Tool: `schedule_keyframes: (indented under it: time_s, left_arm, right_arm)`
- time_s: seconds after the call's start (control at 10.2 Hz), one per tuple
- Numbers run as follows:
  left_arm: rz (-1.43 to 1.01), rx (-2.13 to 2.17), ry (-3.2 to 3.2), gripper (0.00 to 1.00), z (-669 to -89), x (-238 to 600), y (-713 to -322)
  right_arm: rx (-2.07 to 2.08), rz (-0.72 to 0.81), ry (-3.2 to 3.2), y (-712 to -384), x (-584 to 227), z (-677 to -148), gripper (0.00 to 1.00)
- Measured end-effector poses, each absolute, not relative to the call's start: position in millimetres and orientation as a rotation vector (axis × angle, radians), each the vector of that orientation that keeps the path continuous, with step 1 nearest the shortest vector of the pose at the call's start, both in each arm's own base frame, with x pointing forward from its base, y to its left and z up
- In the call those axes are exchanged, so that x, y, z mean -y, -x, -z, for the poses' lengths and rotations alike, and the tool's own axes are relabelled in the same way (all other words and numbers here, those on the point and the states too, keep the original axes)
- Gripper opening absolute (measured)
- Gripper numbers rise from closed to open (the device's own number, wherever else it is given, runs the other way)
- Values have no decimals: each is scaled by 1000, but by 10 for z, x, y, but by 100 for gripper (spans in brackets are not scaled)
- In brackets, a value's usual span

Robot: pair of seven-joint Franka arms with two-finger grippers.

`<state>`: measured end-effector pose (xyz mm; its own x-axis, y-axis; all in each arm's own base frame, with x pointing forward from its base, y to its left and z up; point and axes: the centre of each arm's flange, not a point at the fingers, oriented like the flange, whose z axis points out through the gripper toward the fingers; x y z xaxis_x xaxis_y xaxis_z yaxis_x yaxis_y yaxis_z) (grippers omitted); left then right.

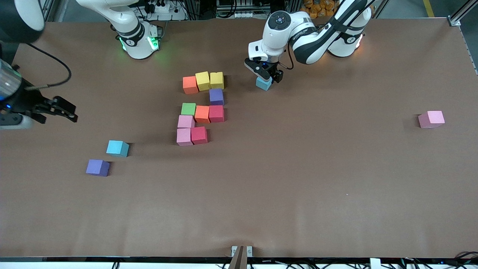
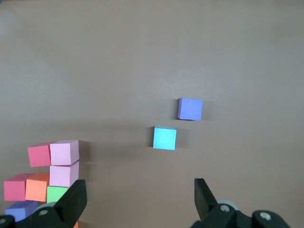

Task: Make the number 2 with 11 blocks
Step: 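Lower the open left gripper around the cyan cube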

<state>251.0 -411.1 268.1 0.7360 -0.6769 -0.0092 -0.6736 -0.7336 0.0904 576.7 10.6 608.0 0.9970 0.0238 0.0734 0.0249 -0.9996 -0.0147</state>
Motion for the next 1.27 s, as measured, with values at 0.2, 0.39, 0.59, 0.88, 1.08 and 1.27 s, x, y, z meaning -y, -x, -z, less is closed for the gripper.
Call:
schedule_keyframes:
  time_s: [0.2, 0.39, 0.59, 0.88, 1.08, 1.27]
  left_arm:
    - [56, 1117, -2843, 100, -2690, 4126, -2492]
    - [30, 1102, -2835, 100, -2750, 4161, -2554]
    - [36, 1092, -2865, 100, -2879, 4211, -2692]
    - [78, 1124, -2936, 100, -3243, 4361, -2952]
    - [121, 1156, -2963, 100, -3106, 4463, -2857]
    - [146, 1179, -2982, 100, -2980, 4542, -2719]
  right_arm:
    - [14, 141, 3125, -5737, -10, -6282, 100]
    - [-24, 140, 3129, -5702, 135, -6414, 100]
    - [-59, 125, 3129, -5662, 262, -6501, 100]
    - [-74, 119, 3130, -5662, 317, -6492, 100]
    - [-59, 106, 3130, -5660, 291, -6478, 100]
    - [-44, 94, 3130, -5657, 264, -6468, 100]
